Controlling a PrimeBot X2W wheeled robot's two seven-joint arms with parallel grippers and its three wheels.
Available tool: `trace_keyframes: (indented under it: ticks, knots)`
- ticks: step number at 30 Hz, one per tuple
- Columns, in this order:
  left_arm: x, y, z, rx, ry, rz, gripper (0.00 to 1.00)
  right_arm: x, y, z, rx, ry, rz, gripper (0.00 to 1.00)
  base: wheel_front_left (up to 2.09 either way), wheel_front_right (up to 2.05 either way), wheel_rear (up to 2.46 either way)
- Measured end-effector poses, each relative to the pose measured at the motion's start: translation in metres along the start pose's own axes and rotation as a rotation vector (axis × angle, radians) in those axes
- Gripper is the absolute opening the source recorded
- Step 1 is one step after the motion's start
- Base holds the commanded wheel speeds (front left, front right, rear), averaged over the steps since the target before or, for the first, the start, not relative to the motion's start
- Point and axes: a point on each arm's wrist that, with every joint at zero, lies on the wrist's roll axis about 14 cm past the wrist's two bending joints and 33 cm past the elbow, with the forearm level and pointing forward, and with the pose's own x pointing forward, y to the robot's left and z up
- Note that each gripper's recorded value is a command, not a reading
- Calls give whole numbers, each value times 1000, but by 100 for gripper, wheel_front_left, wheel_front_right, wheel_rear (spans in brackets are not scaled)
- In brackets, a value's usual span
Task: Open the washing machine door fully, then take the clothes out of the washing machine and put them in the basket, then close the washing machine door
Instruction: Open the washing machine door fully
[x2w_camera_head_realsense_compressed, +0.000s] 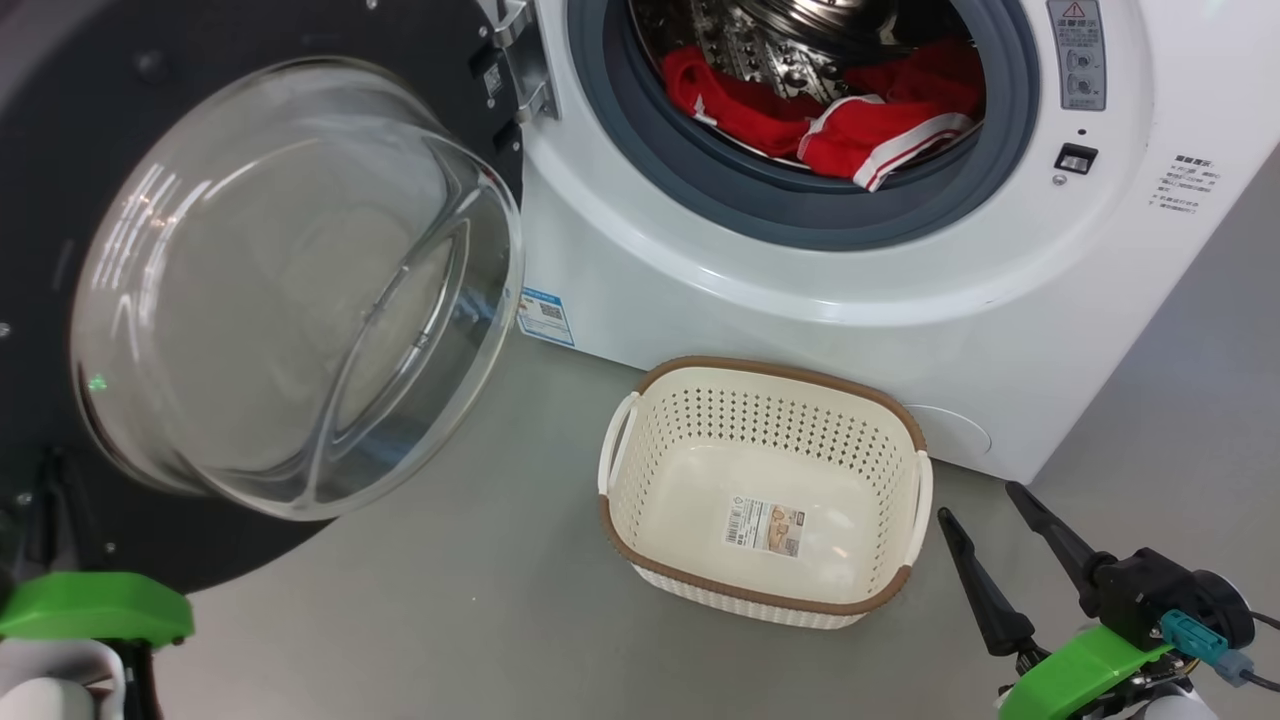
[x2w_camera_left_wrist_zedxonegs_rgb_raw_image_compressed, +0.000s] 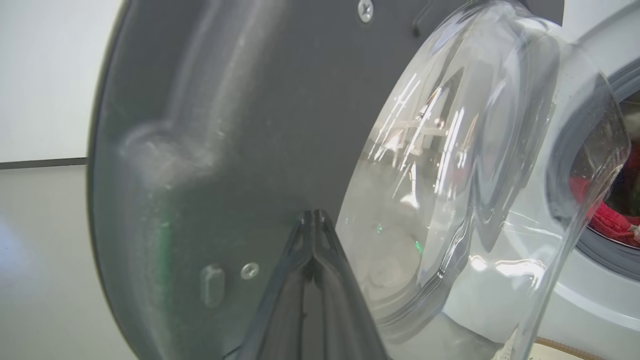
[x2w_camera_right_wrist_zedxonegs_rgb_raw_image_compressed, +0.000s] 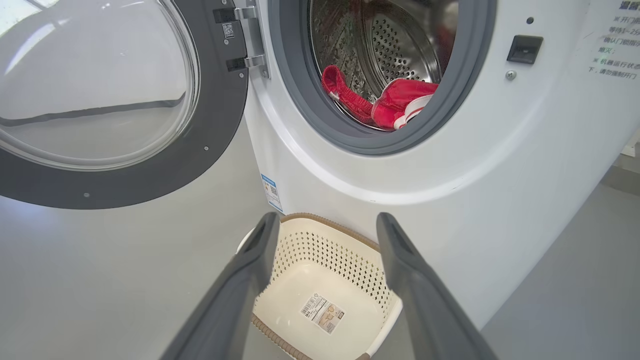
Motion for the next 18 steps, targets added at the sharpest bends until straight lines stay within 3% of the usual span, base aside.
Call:
trace_keyframes:
  ticks: [18]
  knots:
    - [23,21,4,37,-7,69,0,11,-10,17,-11,-66,-6,100,0,0,0]
